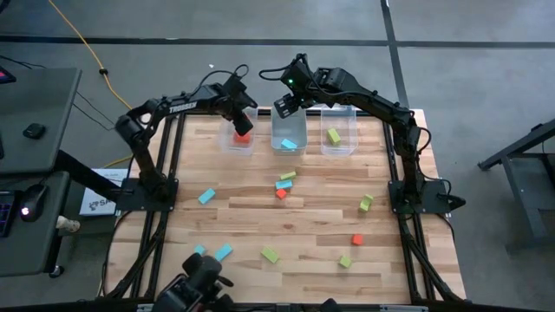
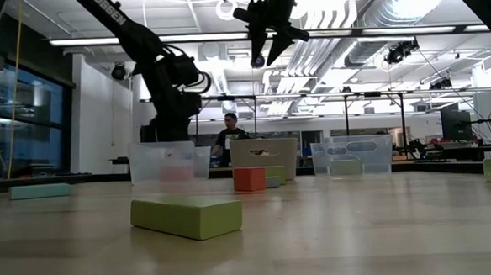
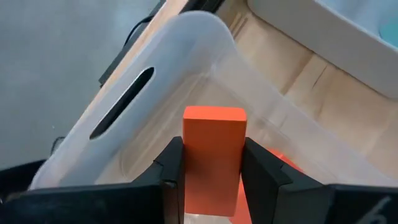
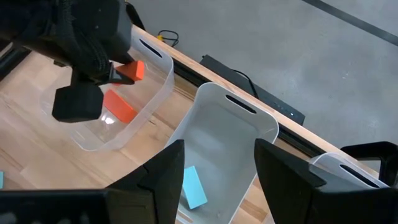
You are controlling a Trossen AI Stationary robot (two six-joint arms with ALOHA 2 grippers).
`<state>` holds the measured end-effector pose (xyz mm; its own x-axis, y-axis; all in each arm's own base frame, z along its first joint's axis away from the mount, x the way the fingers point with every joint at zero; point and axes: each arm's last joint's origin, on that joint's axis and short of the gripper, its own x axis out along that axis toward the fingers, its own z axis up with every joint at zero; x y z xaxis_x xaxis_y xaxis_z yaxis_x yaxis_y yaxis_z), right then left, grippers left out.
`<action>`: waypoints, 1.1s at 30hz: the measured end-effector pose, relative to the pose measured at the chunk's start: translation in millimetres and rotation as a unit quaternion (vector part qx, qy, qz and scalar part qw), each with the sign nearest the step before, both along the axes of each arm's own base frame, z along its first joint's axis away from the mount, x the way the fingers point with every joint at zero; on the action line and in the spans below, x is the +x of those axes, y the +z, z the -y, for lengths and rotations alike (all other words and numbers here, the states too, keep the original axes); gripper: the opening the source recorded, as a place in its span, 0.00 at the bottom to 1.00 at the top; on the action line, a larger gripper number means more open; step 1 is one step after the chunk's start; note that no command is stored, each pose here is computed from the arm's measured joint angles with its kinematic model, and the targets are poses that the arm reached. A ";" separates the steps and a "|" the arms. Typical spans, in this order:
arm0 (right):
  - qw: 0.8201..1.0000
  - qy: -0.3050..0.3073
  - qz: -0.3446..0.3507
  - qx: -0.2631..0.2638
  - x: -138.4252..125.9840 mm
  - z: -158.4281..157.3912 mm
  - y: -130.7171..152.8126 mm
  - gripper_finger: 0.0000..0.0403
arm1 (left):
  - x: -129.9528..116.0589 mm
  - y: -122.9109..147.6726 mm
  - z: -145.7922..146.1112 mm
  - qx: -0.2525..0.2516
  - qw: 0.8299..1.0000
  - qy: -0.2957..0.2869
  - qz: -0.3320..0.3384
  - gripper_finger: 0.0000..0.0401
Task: Sort & place blocks by color
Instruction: Put the orange block into the left transparent bin
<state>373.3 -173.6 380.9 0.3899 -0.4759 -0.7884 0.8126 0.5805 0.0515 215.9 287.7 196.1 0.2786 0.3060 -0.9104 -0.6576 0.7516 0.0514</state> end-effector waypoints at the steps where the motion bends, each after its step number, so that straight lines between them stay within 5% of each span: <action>1: 1.000 0.000 -0.001 0.000 -0.1 0.0 -0.1 0.46 | 0.3 -1.8 -0.8 0.000 1.000 -0.007 -0.009 0.20; 33: 1.000 0.003 -0.007 0.003 0.0 -2.8 -0.8 0.46 | 0.8 -36.5 -5.8 -0.040 0.997 -0.030 -0.062 0.20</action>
